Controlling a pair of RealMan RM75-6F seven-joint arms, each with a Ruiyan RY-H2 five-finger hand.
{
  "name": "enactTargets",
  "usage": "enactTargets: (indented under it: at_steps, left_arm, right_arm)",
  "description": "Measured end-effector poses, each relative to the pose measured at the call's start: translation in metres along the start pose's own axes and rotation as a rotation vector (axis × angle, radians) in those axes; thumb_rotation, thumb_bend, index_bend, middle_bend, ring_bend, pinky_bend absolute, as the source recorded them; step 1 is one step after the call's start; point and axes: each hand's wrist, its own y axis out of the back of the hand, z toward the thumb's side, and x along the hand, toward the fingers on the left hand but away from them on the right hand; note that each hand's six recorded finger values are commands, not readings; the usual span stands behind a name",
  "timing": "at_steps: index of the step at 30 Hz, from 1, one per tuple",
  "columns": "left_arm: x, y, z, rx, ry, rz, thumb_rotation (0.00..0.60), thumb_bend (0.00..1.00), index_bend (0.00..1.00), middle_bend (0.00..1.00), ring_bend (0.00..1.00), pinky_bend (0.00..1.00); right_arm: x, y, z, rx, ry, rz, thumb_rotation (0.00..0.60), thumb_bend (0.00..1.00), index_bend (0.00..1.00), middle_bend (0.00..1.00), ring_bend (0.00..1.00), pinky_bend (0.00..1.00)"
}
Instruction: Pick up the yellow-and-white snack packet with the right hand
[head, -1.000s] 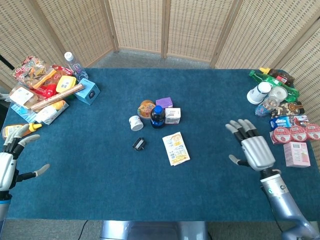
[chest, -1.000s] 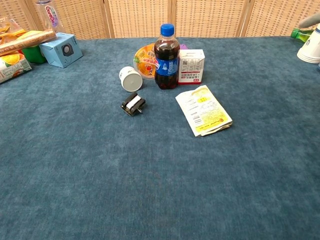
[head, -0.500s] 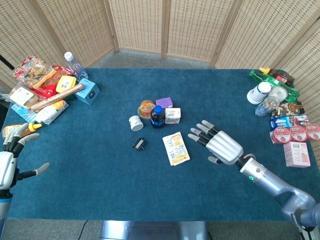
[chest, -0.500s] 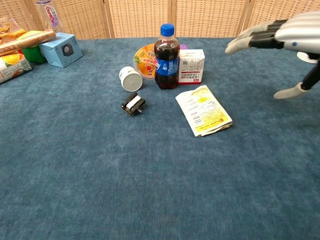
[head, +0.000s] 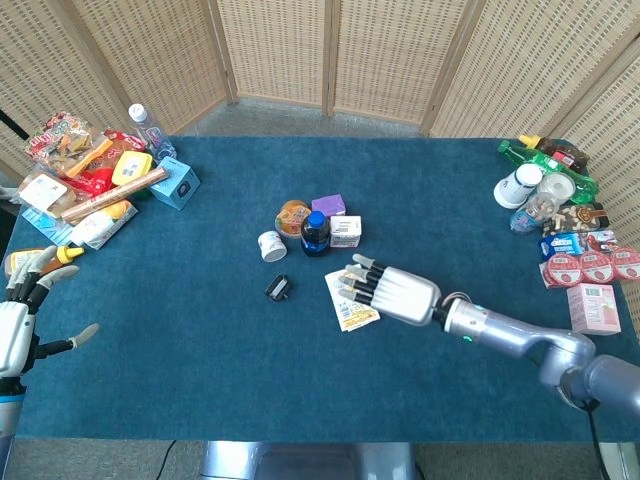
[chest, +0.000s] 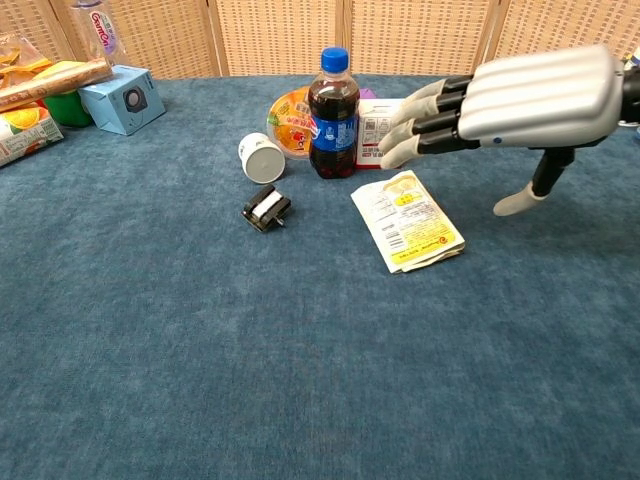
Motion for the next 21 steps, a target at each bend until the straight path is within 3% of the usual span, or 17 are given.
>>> enactTargets:
  at_steps: [21]
  left_arm:
    - [0.001, -0.002, 0.000, 0.022, 0.007, -0.003, 0.600, 0.17, 0.25, 0.00, 0.00, 0.00]
  right_arm:
    - [-0.037, -0.017, -0.005, 0.104, 0.131, 0.024, 0.600, 0.23, 0.10, 0.00, 0.00, 0.00]
